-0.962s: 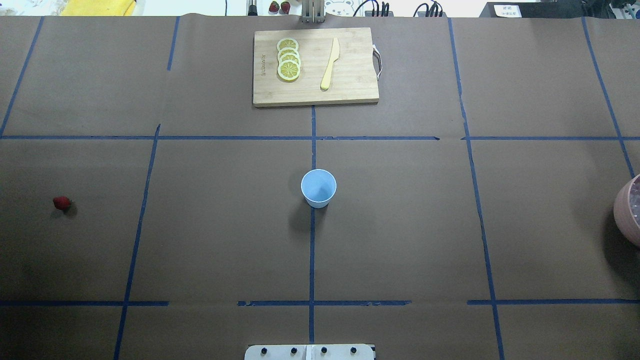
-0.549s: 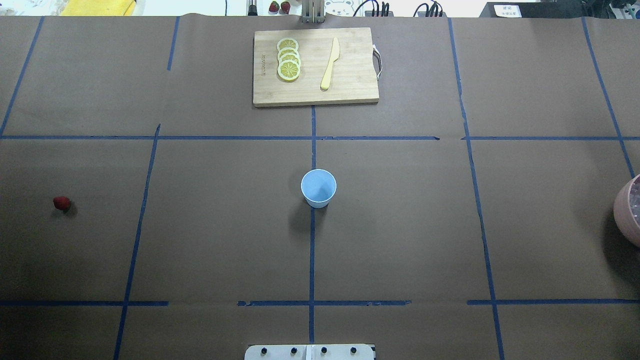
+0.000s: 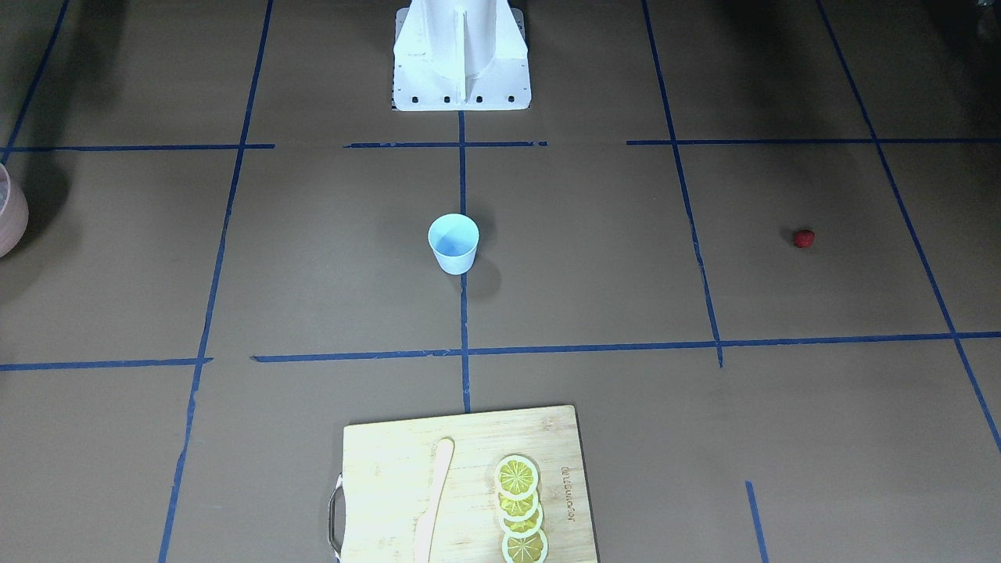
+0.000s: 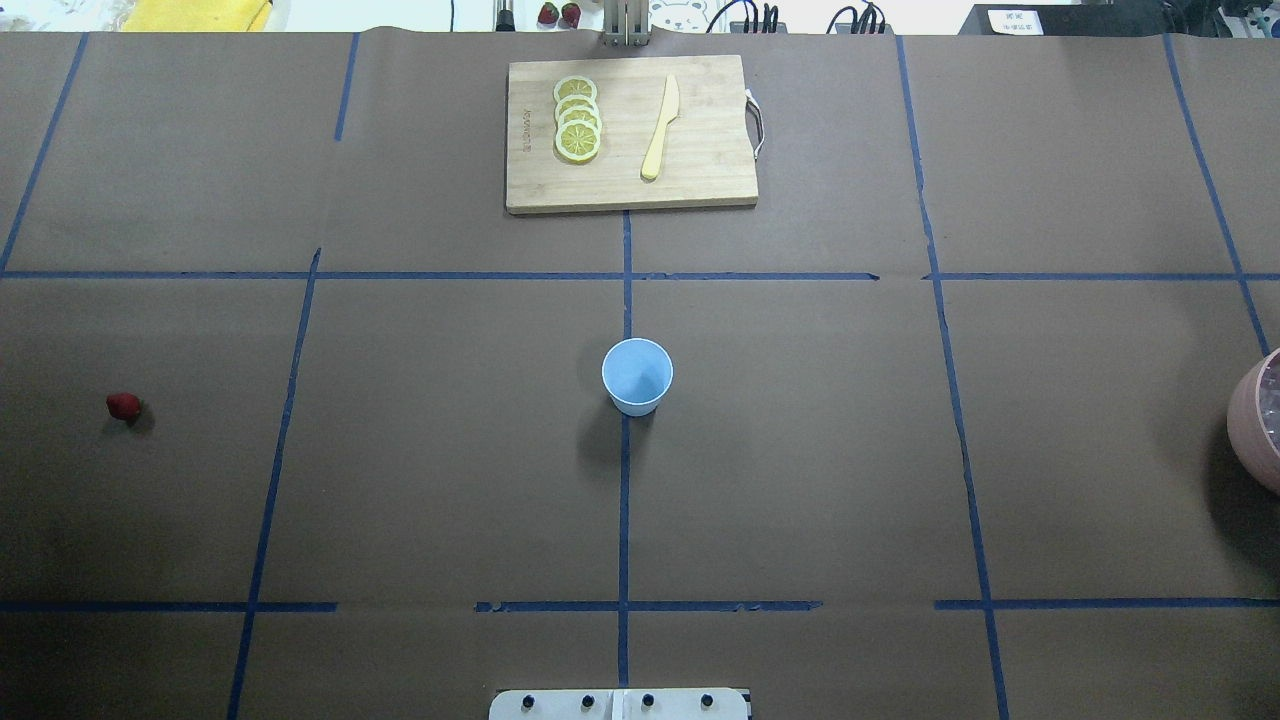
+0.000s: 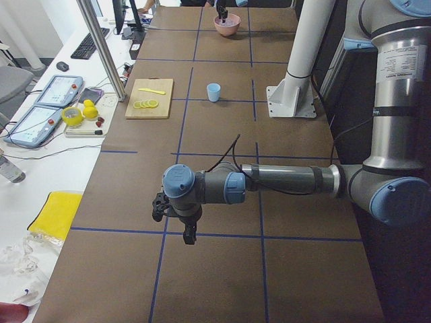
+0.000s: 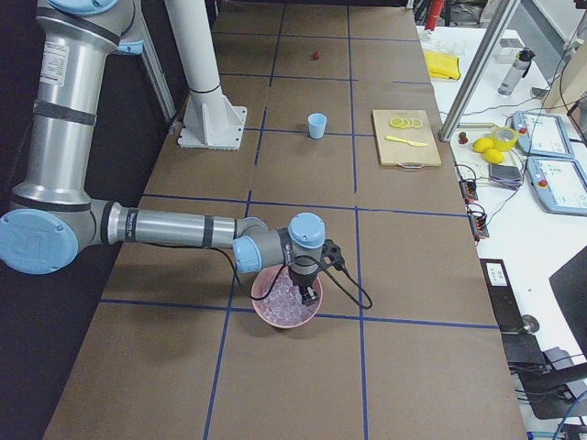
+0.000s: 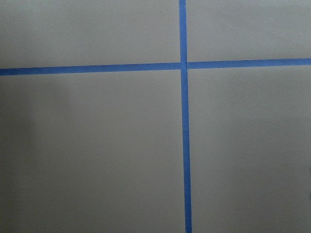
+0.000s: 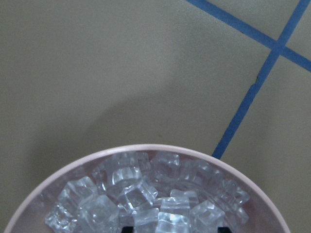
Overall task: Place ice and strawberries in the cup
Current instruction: 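Grasp an ice cube from the pink bowl with the right gripper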
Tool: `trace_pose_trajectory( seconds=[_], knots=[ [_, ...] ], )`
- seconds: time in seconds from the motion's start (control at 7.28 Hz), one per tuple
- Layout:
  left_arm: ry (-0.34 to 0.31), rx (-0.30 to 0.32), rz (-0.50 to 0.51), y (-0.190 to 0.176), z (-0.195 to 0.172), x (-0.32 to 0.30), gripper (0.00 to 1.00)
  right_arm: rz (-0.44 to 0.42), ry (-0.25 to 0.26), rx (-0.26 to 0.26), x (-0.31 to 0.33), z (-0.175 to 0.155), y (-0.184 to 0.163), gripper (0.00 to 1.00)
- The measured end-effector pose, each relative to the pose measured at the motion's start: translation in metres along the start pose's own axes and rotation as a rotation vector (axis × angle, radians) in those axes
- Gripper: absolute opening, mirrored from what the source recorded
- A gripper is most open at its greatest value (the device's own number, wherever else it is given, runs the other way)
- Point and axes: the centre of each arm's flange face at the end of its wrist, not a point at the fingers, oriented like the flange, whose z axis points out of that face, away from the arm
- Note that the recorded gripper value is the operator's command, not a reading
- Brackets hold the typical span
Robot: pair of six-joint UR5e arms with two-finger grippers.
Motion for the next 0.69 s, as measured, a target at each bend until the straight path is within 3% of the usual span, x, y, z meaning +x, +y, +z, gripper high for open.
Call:
trace_pose_trajectory(
  seconds=[0.41, 0.69],
  knots=[
    [0.0, 0.001, 0.002, -0.0001, -0.0001, 0.0001, 1.0, 0.004, -0.003, -0.011, 0.0004, 0.0035, 0.0086, 0.65],
    [0.0, 0.001, 0.001, -0.0001, -0.0001, 0.0001, 1.0, 0.001, -0.004, -0.015, -0.0007, 0.005, 0.0092, 0.6]
  ],
)
